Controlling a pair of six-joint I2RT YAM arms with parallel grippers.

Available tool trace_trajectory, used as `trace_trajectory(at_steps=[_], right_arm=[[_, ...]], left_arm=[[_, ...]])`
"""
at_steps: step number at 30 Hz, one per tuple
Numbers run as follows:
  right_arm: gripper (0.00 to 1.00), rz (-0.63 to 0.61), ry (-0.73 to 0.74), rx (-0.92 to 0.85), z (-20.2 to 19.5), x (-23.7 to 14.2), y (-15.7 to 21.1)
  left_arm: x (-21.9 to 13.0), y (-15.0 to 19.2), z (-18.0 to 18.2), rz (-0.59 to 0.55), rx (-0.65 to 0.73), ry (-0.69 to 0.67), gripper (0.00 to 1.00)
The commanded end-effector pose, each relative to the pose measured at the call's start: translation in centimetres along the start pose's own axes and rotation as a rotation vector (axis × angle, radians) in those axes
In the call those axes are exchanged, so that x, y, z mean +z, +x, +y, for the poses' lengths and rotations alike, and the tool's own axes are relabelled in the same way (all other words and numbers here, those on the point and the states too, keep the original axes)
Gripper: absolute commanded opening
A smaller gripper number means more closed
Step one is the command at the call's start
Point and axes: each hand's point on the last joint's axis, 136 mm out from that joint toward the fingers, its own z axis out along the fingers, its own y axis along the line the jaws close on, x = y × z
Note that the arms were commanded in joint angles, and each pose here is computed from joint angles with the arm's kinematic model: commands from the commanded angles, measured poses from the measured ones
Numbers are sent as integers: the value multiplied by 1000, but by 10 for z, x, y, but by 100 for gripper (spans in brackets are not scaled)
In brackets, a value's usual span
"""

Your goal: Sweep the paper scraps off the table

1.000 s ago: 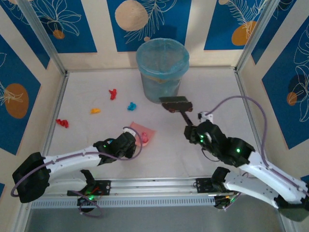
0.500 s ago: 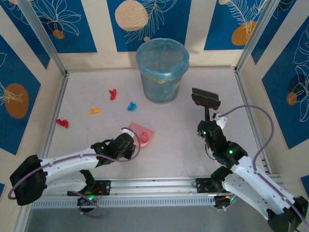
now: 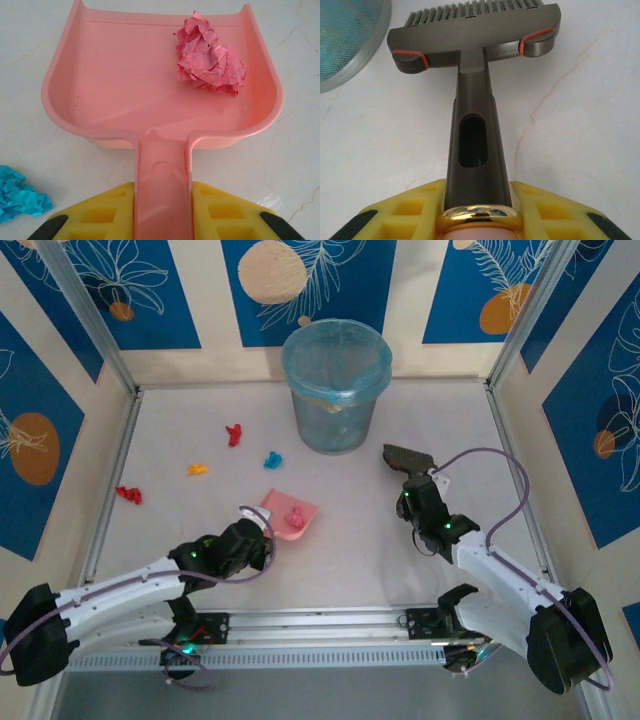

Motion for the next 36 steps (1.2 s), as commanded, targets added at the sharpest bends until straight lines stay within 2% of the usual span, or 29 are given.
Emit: trace_trajectory(at_steps=[1, 9, 18, 31, 36], right_arm=[[0, -43, -79, 16, 16, 0, -12], [0, -33, -59, 24, 12, 1, -10], [0, -12, -88, 34, 16, 3, -6], [0, 19, -84, 38, 16, 8, 0], [0, 26, -83, 38, 17, 9, 2]], left_arm=[[0, 3, 10, 2, 9, -41, 0], [-14, -18, 3, -59, -4, -19, 0], [-66, -74, -11, -155, -15, 14, 0], [-164, -209, -61, -212, 16, 102, 0], [-168, -259, -81, -198, 54, 89, 0]])
